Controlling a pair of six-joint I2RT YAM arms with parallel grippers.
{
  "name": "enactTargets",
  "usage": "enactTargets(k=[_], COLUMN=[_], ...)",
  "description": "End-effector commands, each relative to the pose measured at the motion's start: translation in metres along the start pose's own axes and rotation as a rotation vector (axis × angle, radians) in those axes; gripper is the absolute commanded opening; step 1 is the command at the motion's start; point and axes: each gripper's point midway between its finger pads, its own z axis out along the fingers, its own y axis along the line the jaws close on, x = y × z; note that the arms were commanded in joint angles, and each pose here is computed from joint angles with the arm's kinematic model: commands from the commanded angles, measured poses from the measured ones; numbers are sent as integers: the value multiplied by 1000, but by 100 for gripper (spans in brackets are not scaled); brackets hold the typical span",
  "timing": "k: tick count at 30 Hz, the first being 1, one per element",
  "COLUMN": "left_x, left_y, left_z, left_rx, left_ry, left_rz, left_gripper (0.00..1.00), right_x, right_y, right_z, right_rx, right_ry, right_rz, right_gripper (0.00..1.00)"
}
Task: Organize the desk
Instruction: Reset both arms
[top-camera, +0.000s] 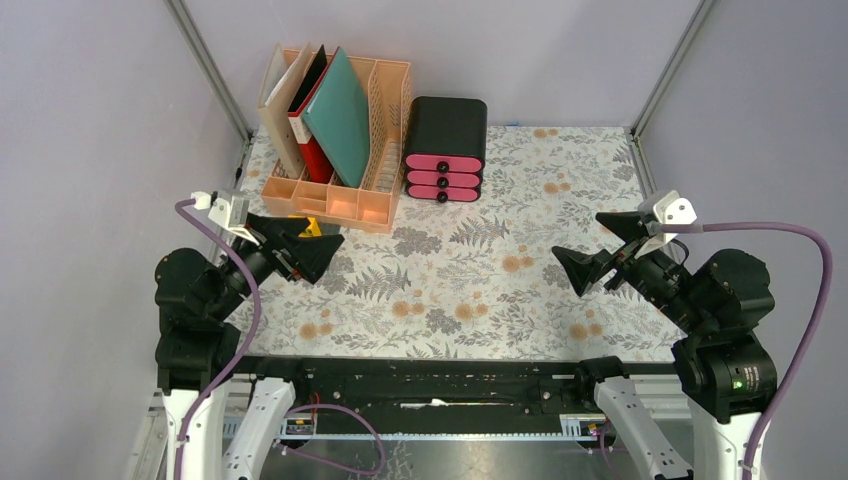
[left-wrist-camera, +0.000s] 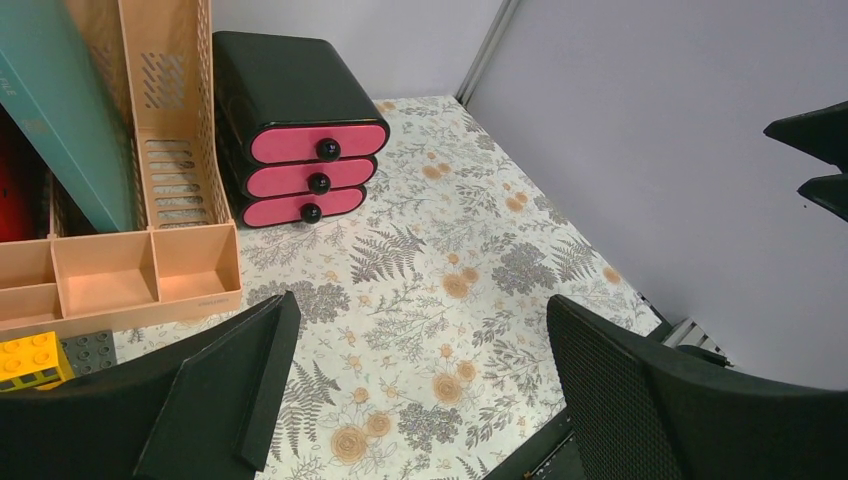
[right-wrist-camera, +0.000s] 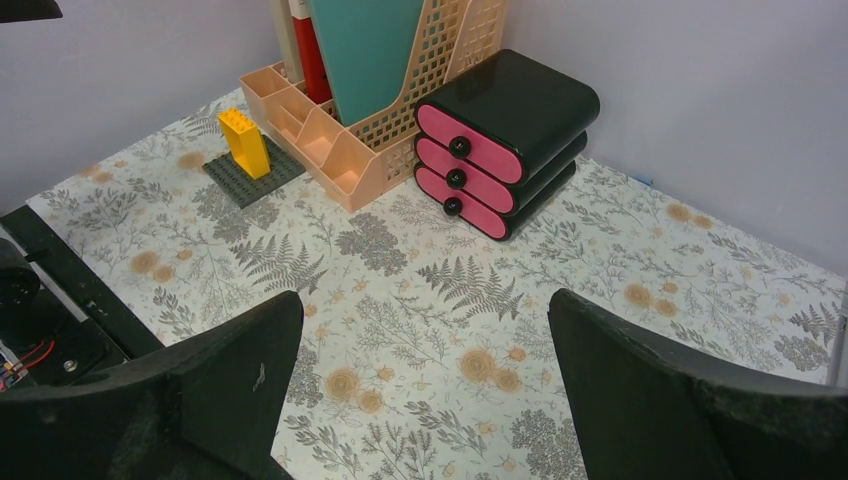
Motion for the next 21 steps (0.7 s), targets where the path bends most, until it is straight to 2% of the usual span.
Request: enactTargets(k=[1, 21], left_x=[-6, -5], left_y=[-1, 1], left_z=[-1, -2], left_rx=[-2, -12], left_ry=[-33, -40], left_rz=[34, 42], left_gripper=[99, 99], right_x=[-9, -9], right_y=[2, 1], right_z=[-1, 0], right_rx=[-5, -5], right_ry=[-38, -39], right_rz=[-8, 2], right_gripper=[100, 100])
